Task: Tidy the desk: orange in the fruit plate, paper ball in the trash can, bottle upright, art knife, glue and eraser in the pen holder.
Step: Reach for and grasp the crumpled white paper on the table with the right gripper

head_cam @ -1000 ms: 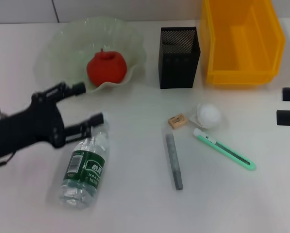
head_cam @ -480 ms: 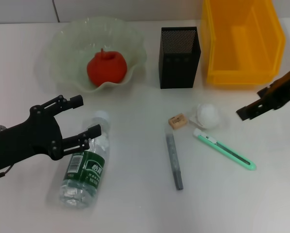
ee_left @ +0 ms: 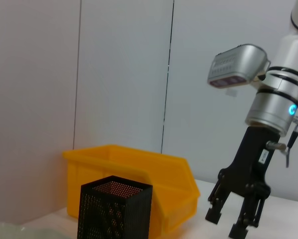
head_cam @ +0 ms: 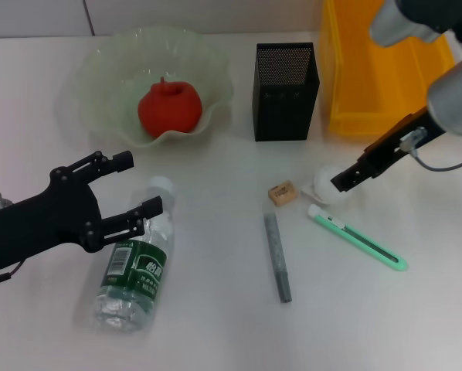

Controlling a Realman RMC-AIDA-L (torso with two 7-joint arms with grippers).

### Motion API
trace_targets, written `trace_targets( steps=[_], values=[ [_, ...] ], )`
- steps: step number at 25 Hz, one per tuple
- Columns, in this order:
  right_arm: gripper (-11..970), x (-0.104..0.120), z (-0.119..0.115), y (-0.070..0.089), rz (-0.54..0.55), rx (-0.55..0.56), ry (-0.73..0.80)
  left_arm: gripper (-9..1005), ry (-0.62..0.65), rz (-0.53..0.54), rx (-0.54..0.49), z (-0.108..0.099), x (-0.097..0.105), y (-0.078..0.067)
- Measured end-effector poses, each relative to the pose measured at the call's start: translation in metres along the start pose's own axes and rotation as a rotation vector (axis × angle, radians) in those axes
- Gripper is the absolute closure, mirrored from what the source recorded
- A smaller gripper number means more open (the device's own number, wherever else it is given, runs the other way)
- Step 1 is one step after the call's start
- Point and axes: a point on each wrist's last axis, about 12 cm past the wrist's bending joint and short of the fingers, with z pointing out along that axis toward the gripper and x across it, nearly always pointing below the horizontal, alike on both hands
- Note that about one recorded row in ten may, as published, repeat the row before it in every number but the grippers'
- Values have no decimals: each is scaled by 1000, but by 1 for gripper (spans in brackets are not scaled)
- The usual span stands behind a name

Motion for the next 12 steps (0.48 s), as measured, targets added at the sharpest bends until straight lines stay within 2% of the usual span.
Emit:
trace_targets(
  steps=[6, 12],
  values=[
    [151, -6, 25, -1, 4, -1, 16, 157, 5, -6, -5, 3, 3, 1],
    [174, -8, 37, 3, -5, -12, 19, 157, 7, -5, -7, 4, 3, 1]
  ],
)
